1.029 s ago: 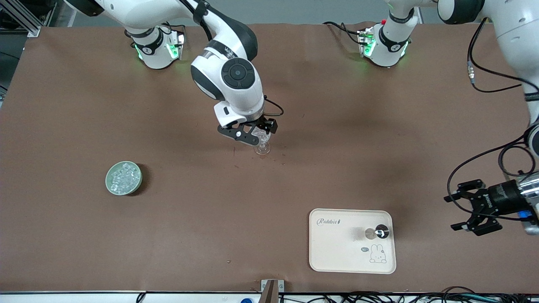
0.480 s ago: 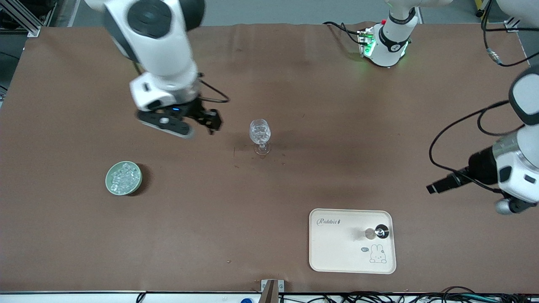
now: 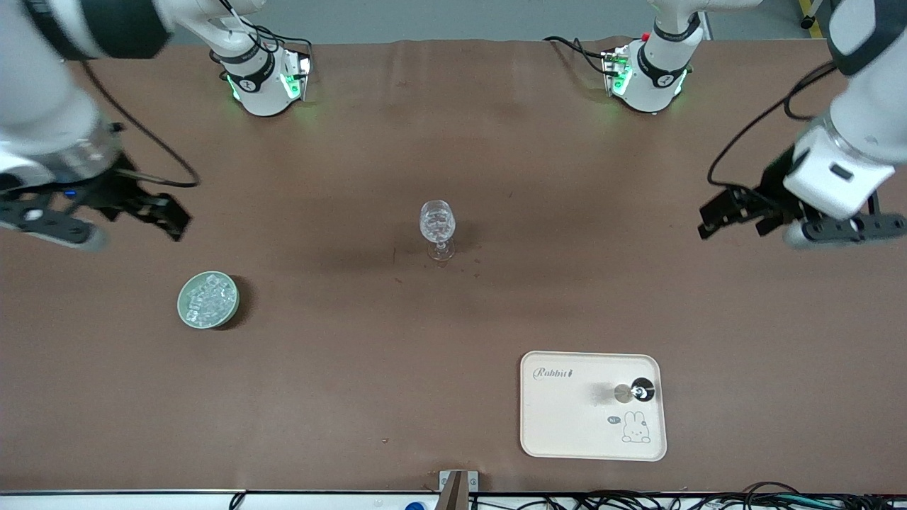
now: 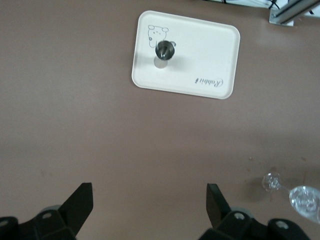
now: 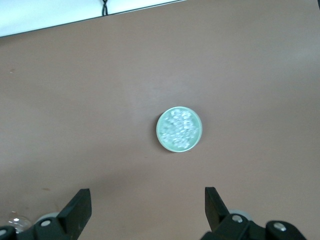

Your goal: Pour wine and add ice with both arms

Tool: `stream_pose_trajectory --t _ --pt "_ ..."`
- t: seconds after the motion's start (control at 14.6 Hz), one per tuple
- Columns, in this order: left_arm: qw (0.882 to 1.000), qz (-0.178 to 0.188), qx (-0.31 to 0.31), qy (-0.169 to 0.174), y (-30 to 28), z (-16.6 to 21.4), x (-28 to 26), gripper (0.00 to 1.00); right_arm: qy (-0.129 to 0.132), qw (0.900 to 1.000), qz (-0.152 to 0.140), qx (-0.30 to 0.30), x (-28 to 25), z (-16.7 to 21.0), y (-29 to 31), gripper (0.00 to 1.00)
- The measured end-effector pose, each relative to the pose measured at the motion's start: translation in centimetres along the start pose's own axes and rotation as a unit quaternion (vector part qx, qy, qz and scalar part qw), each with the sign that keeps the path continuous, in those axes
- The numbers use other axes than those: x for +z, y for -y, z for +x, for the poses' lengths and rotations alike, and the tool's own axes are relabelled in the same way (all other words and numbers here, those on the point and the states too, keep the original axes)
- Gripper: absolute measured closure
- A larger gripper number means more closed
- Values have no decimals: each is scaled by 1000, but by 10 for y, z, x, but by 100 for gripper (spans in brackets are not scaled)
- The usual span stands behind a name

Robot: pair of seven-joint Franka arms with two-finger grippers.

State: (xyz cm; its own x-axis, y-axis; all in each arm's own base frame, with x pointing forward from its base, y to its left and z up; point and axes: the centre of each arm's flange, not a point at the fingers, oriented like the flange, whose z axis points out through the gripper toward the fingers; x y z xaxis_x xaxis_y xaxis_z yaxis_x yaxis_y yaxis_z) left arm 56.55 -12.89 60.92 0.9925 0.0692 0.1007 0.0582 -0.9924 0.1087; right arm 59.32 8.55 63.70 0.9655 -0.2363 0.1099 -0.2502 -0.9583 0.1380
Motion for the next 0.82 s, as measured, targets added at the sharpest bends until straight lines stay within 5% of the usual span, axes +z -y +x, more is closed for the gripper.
stream_pose_trajectory --t 0.48,0.82 --pt "999 6 40 -2 13 -18 -3 0 8 998 33 -52 -5 19 -132 0" --pt "998 8 59 0 36 -13 0 0 12 996 46 -75 -3 16 -119 0"
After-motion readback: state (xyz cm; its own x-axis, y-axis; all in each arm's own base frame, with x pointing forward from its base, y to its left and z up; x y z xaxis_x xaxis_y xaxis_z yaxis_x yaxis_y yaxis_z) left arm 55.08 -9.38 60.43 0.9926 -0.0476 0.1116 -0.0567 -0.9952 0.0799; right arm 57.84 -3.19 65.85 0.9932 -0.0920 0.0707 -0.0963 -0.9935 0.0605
